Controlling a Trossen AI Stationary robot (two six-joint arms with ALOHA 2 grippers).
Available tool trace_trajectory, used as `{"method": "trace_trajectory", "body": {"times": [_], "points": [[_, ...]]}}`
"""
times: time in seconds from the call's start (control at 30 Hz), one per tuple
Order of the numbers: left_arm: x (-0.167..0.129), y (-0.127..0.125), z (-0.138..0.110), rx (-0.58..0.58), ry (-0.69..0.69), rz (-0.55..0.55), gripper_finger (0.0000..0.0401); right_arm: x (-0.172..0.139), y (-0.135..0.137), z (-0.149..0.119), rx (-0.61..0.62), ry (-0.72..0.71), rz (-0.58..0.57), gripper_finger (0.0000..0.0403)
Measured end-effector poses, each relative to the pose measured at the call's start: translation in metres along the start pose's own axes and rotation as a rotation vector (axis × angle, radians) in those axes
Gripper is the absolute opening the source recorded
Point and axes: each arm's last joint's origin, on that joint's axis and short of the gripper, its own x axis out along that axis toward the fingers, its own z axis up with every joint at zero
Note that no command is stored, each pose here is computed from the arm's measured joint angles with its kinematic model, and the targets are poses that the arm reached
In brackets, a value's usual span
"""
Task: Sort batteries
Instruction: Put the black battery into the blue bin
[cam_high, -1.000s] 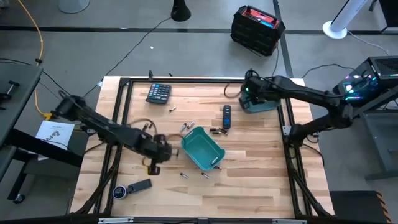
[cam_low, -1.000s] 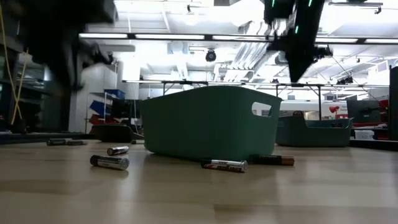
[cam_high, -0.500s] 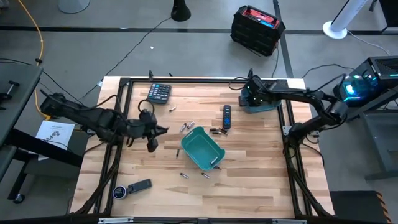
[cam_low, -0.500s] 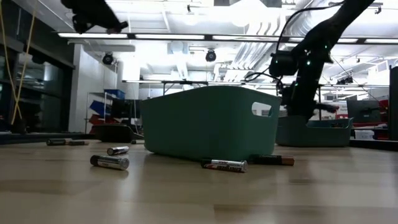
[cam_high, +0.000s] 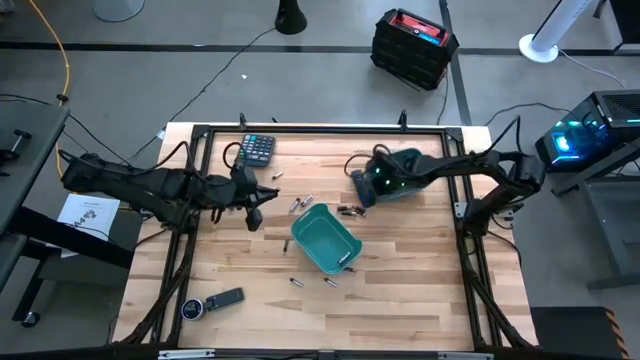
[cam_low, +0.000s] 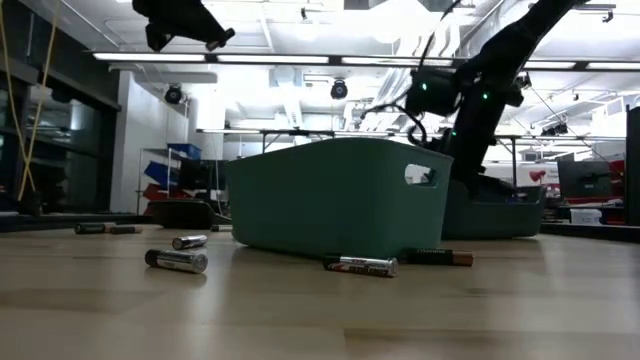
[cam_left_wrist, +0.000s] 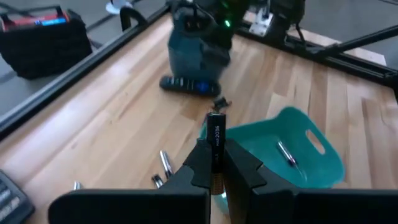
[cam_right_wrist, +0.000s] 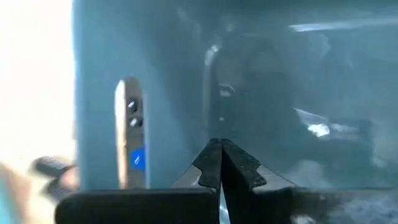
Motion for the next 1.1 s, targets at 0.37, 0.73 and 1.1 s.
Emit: {"method": "trace_trajectory", "body": {"times": [0.37,0.73,1.1], "points": [[0.021,0.007,0.015,0.074,-0.077,-0.016,0.0005,-0.012,0.06,-0.034,0.124,-0.159,0.315,0.0],[0.087,0.003,0.02,0.128,-0.113,-0.107,0.0005,-0.073,0.078,-0.029,0.066,-0.31,0.468,0.0],[0.176,-0.002,0.047,0.143,-0.145,-0.197,0.0006,-0.24,0.029,-0.008,0.016,-0.675,0.296,0.0]]}}
